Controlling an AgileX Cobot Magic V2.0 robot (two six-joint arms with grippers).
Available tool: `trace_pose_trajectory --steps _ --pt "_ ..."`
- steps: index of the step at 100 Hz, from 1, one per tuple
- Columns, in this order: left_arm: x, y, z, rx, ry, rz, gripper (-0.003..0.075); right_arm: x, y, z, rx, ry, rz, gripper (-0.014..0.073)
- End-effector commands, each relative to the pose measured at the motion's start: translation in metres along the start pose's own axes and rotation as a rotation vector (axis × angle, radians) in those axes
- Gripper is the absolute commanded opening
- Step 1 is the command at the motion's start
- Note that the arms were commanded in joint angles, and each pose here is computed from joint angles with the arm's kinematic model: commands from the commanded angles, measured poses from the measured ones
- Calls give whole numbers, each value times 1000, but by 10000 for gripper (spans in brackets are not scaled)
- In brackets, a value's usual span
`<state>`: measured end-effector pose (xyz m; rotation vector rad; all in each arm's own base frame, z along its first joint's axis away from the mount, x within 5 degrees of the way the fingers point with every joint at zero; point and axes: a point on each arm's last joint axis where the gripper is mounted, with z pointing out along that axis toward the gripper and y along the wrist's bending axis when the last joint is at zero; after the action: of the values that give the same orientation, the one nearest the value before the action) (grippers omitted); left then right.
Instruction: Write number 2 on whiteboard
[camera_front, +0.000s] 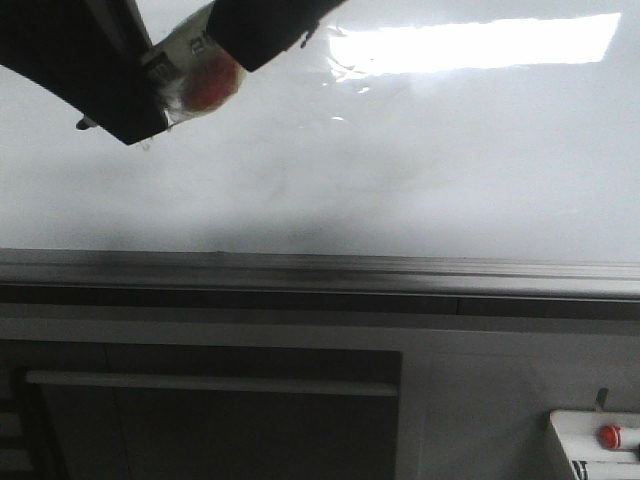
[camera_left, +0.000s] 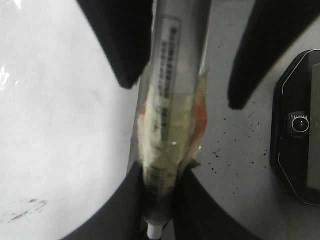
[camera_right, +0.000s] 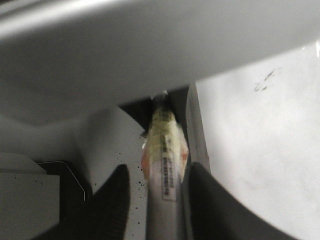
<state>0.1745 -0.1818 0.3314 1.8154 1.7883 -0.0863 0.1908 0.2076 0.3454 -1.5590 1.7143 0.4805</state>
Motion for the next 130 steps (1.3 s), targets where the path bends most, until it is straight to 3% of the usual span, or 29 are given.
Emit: trace_pose_trajectory --steps 1,16,34,47,57,77,102,130 --pt "-11 6 -15 -68 -83 4 -18 -16 -4 -14 62 -91 -8 118" --pt "-11 6 -15 -68 -83 4 -18 -16 -5 -15 66 -93 -7 37" --pt "-12 6 -15 -69 -88 -1 -6 -16 -5 -15 66 -93 -7 4" --pt "-14 7 -16 -79 -113 -23 153 -17 -5 -15 75 -99 -7 4" --pt "-13 11 -25 -105 -150 -116 275 -20 -5 -23 101 -126 9 4" --pt "0 14 -63 -181 -244 -290 306 -19 -4 -56 184 -155 74 4" --pt "27 5 -117 -336 -345 -497 306 17 -6 -111 389 -100 362 6" --pt "81 -31 -125 -490 -409 -851 305 82 30 -134 544 -131 730 6"
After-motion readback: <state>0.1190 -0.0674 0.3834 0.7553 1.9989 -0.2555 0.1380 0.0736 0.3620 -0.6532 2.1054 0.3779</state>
